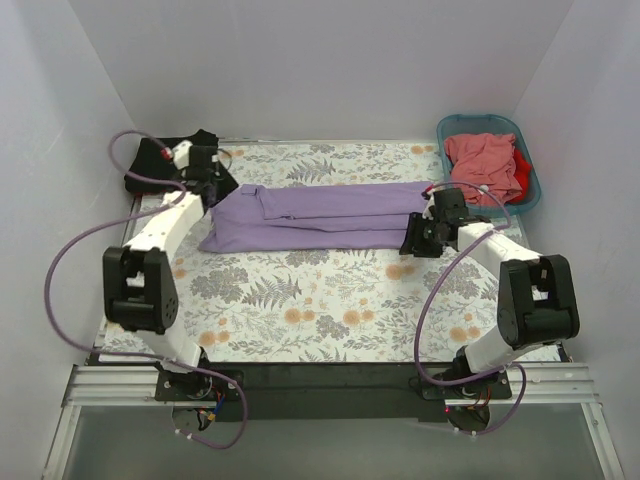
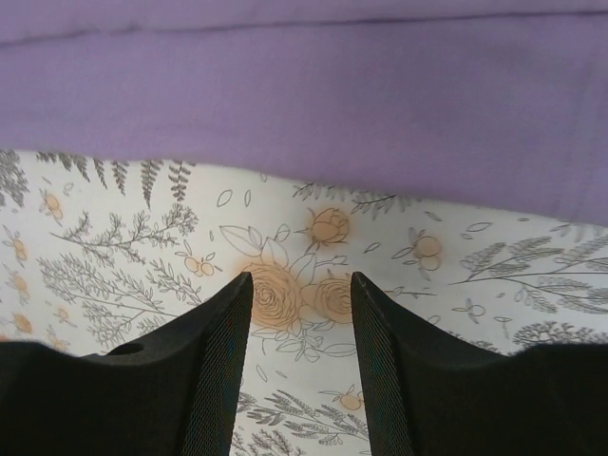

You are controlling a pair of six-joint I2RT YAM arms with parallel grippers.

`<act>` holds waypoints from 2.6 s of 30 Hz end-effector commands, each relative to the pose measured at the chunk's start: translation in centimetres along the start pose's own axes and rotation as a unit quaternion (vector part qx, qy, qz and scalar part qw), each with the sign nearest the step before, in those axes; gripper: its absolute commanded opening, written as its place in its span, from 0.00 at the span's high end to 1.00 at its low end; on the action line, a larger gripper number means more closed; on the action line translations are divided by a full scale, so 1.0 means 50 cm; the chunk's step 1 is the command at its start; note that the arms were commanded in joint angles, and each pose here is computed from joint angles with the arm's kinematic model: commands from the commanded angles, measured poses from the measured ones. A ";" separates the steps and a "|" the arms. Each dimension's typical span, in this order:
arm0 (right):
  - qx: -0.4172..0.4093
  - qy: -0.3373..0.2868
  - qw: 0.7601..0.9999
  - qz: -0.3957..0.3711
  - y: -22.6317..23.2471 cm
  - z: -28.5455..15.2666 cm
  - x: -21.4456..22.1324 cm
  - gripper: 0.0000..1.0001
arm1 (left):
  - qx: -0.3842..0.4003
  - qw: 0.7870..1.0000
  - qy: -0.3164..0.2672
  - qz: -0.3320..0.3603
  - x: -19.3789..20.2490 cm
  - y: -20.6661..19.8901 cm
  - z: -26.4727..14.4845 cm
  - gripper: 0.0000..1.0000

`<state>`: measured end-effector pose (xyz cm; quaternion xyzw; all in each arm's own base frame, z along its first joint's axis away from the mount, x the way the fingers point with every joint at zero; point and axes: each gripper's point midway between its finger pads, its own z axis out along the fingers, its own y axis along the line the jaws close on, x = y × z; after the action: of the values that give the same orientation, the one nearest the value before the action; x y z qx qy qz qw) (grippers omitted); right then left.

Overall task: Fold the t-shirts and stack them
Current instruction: Fold the tshirt

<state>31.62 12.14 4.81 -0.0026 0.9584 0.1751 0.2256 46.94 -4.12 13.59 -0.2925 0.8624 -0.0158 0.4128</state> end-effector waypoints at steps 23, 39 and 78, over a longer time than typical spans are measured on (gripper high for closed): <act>-0.036 -0.102 0.989 0.101 -0.073 -0.025 -0.094 0.48 | -0.087 0.985 0.098 -0.114 0.152 0.256 0.004 0.28; -0.035 -0.149 0.976 0.154 -0.126 -0.030 -0.157 0.49 | -0.071 0.986 0.070 -0.133 0.133 0.265 -0.008 0.43; 0.032 -0.095 0.958 0.270 -0.238 -0.044 0.032 0.59 | -0.231 0.954 0.086 -0.170 0.221 0.468 -0.123 0.94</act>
<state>32.86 1.90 2.77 0.2729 0.8839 0.2549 0.2816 26.76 5.99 2.27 -0.5092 0.8287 0.0360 0.2296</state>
